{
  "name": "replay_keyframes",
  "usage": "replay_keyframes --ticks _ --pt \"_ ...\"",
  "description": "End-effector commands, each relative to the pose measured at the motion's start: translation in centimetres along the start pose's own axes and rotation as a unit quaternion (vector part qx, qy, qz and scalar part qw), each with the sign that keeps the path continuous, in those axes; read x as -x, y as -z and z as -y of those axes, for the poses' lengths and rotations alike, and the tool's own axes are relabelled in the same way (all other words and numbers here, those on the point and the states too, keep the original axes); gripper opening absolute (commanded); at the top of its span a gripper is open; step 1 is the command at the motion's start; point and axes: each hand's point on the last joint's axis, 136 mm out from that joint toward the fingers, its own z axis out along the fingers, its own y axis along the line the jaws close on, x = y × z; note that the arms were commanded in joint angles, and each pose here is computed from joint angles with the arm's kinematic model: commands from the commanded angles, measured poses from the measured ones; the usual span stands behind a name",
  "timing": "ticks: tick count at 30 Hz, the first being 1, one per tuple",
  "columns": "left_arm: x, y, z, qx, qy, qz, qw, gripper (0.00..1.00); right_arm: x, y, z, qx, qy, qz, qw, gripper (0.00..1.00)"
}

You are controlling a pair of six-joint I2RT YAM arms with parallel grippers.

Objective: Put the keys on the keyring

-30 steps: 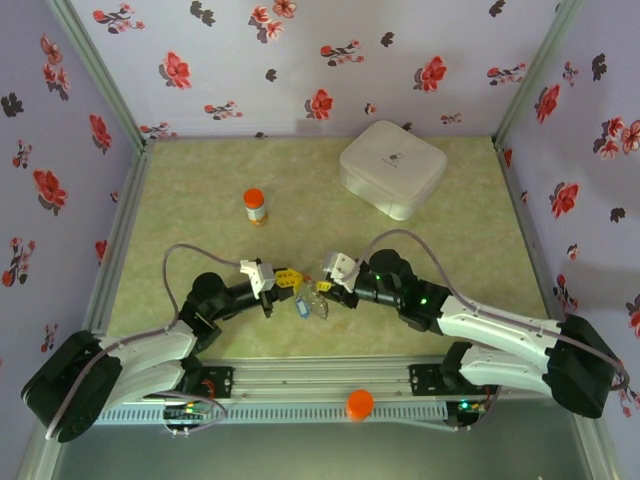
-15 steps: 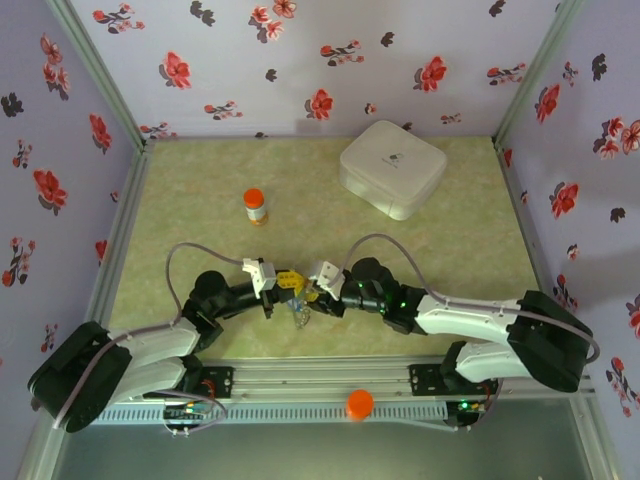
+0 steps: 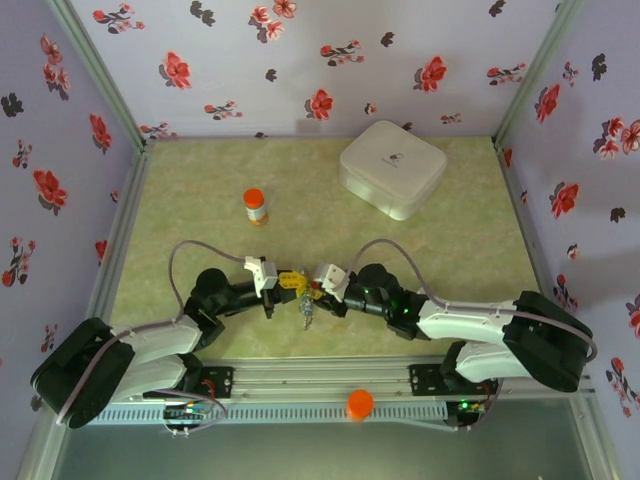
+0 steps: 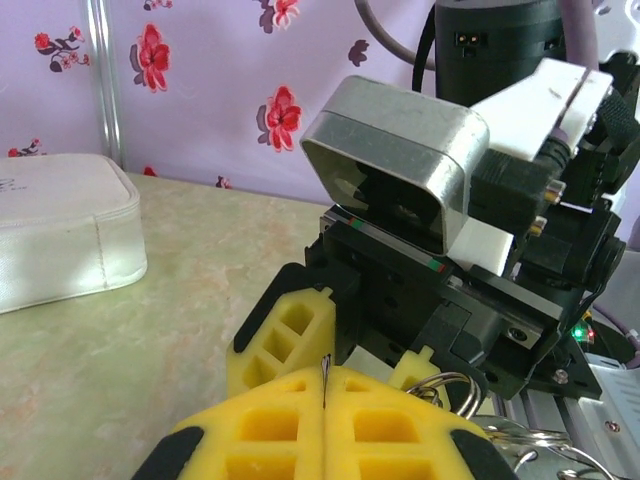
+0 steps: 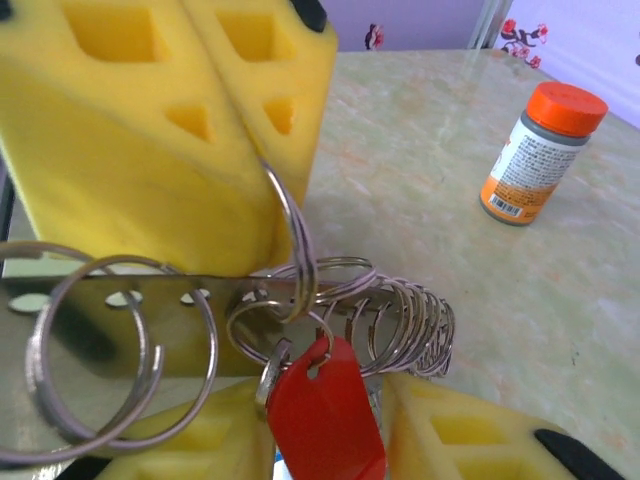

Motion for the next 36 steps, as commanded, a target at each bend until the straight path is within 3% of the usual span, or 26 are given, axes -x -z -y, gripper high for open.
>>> replay_keyframes --ticks 1,8,14,29,30,32,36 --pt "2.8 -0.3 0.3 -0.014 -0.021 0.039 0.999 0.00 1.1 0.0 0.4 -0.017 0.024 0.031 0.999 0.27" --pt "2.5 -0.2 0.3 -0.012 -0.023 0.035 0.999 0.00 1.9 0.7 0.3 -0.013 0.032 0.037 0.999 0.10" --pt "2.1 -0.3 0.1 -0.010 -0.021 0.029 0.999 0.00 2.7 1.9 0.8 -0.025 0.047 0.025 0.998 0.02" --pt "-0.2 -0.3 -0.3 -0.001 -0.019 -0.030 0.999 0.00 4.5 4.0 0.8 0.000 0.125 -0.045 0.991 0.00" --pt "-0.2 -0.3 -0.4 0.003 -0.018 -0.030 0.999 0.03 4.5 4.0 0.9 -0.001 0.126 -0.045 0.991 0.00" --pt "-0.4 -0.3 -0.7 0.010 -0.015 -0.032 0.999 0.29 4.7 3.9 1.0 -0.002 0.127 -0.049 0.991 0.00" --pt "-0.3 0.4 -1.5 0.049 -0.012 -0.025 0.998 0.59 4.6 3.8 1.4 -0.008 0.128 -0.064 0.990 0.00"
